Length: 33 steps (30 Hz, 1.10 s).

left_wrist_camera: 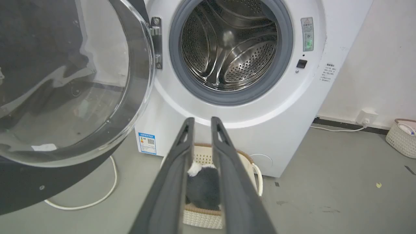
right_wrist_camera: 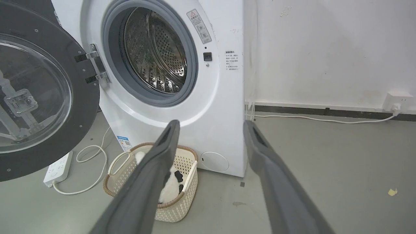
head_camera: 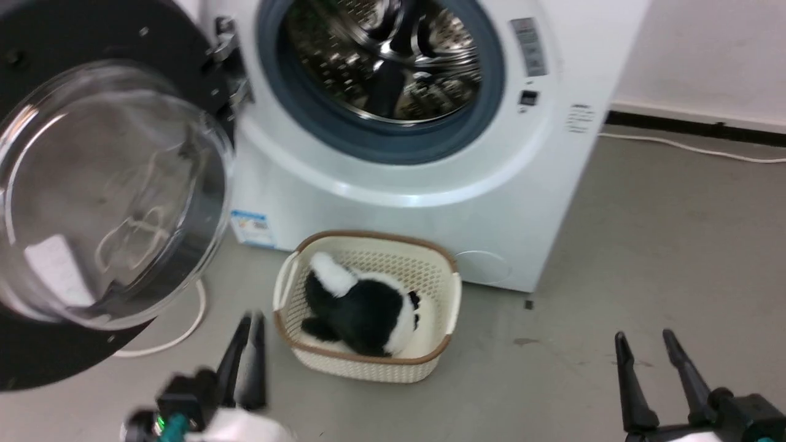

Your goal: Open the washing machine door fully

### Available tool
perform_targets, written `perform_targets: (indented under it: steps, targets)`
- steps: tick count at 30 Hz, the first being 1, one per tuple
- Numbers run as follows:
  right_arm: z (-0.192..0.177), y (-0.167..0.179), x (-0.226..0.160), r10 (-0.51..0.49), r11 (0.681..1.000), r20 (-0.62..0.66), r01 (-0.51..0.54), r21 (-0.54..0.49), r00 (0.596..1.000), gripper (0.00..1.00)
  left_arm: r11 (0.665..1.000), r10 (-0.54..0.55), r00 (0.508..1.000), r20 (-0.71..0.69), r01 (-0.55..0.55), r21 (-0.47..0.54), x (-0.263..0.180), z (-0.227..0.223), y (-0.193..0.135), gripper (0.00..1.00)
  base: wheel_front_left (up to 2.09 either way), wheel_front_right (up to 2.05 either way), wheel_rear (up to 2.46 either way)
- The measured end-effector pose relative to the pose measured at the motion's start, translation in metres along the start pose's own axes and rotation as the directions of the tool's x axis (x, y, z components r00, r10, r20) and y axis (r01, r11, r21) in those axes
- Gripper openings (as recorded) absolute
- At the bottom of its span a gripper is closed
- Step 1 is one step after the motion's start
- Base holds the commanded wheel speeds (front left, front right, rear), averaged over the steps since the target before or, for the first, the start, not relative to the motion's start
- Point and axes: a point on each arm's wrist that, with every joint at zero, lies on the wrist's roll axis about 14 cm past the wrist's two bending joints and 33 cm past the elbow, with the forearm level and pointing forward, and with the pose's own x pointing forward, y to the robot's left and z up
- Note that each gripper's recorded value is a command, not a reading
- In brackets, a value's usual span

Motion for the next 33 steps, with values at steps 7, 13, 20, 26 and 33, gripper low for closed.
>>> perform_targets:
  steps: [7, 13, 20, 26, 33]
  targets:
    - [0.006, -0.015, -0.018, -0.057, 0.998, 0.014, 0.057, 0.011, 0.998, 1.0, 0.998, -0.062, 0.993, -0.101, 0.06, -0.021, -0.01, -0.033, -0.029, 1.0, 0.0, 0.0, 0.0]
    - [0.007, -0.019, -0.023, -0.074, 0.997, 0.015, 0.074, 0.01, 0.997, 1.0, 0.995, -0.095, 0.987, -0.129, 0.095, -0.008, -0.013, -0.042, -0.039, 1.0, 0.0, 0.0, 0.0]
    - [0.003, -0.022, -0.025, -0.083, 0.996, 0.004, 0.083, 0.01, 0.997, 1.0, 0.995, -0.094, 0.988, -0.123, 0.096, 0.01, -0.012, -0.04, -0.04, 1.0, 0.0, 0.0, 0.0]
    - [0.001, -0.023, -0.025, -0.086, 0.996, -0.005, 0.086, 0.01, 0.996, 1.0, 0.996, -0.087, 0.99, -0.111, 0.089, 0.01, -0.01, -0.037, -0.039, 1.0, 0.0, 0.0, 0.0]
    - [-0.001, -0.024, -0.026, -0.088, 0.996, -0.008, 0.088, 0.008, 0.996, 1.0, 0.996, -0.081, 0.991, -0.102, 0.083, 0.011, -0.01, -0.034, -0.038, 1.0, 0.0, 0.0, 0.0]
